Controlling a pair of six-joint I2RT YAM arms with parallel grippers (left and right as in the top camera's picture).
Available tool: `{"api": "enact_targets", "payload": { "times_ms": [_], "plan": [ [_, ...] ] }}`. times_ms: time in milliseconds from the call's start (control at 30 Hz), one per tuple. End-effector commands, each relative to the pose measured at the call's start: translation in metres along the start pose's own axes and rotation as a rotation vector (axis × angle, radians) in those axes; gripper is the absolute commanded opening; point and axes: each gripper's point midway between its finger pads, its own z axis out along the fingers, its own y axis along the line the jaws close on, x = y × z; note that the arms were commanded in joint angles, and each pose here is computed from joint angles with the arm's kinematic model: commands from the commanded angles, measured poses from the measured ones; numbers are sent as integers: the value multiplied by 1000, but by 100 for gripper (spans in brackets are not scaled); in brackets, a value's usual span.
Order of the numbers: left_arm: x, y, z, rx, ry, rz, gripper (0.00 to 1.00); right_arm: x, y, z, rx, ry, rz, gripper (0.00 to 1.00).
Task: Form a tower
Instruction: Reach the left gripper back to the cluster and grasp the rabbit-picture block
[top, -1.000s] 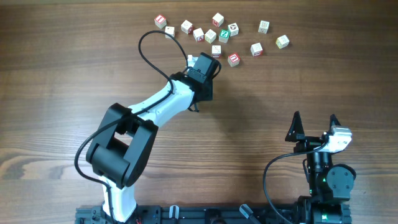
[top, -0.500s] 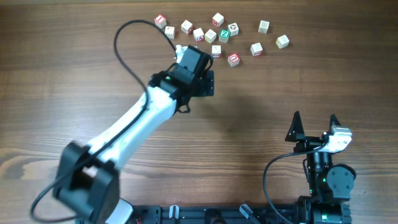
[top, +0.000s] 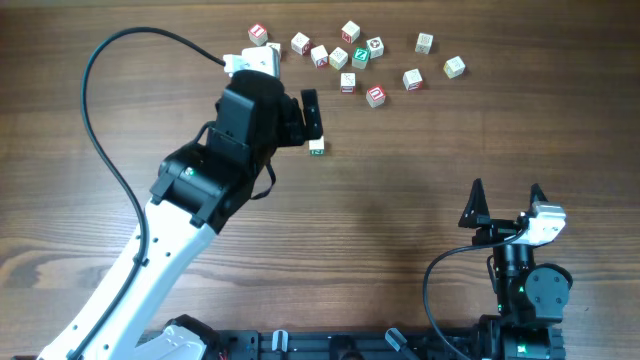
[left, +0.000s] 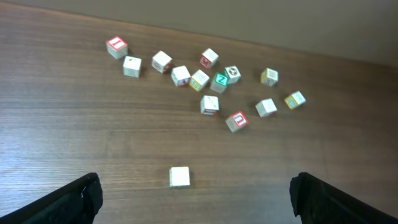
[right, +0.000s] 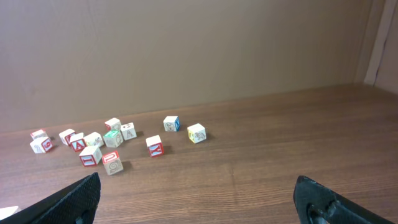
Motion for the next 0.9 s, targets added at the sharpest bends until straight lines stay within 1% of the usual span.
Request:
{"api": "enact_targets", "payload": {
  "times_ms": [0,67,133,167,200,267,333,367,433,500,567,633,667,700,733,800,867],
  "plan": [
    [-21,14,-1,-28,-71,-39,100,-1,2,0,-14,-5,-18,100],
    [-32,21,-1,-33,-108,-56,100,-1,2,0,-14,-5,-18,100],
    [-45,37,0,-49,-137,-91,100,-1,2,0,-14,-5,-18,100],
    [-50,35,1,0,-137,-77,100,-1,2,0,-14,-5,-18,100],
    [-58,30,3,80,-140,-66,100,-1,2,0,-14,-5,-18,100],
    [-62,25,7,128,-141,-50,100,-1,2,0,-13,-5,-18,100],
    [-68,13,22,187,-124,-46,100,-1,2,0,-14,-5,-18,100],
    [-70,9,34,199,-107,-43,100,-1,2,0,-14,-5,-18,100],
    [-80,2,77,192,-62,-44,99,-1,2,0,-14,-5,-18,100],
    [-85,-12,133,189,5,-13,100,-1,2,0,-14,-5,-18,100],
    [-74,-29,177,193,64,31,98,-1,2,0,-14,-5,-18,100],
    [-52,-45,211,205,111,105,95,-1,2,0,-14,-5,-18,100],
    [-33,-49,231,195,140,118,94,-1,2,0,-14,-5,-18,100],
    [-23,-50,241,195,157,121,93,-1,2,0,-14,-5,-18,100],
    [-3,-48,258,187,192,125,92,-1,2,0,-14,-5,-18,100],
    [20,-42,276,172,239,126,89,-1,2,0,-14,-5,-18,100],
    [44,-44,288,193,296,127,88,-1,2,0,-14,-5,-18,100]
  ]
}}
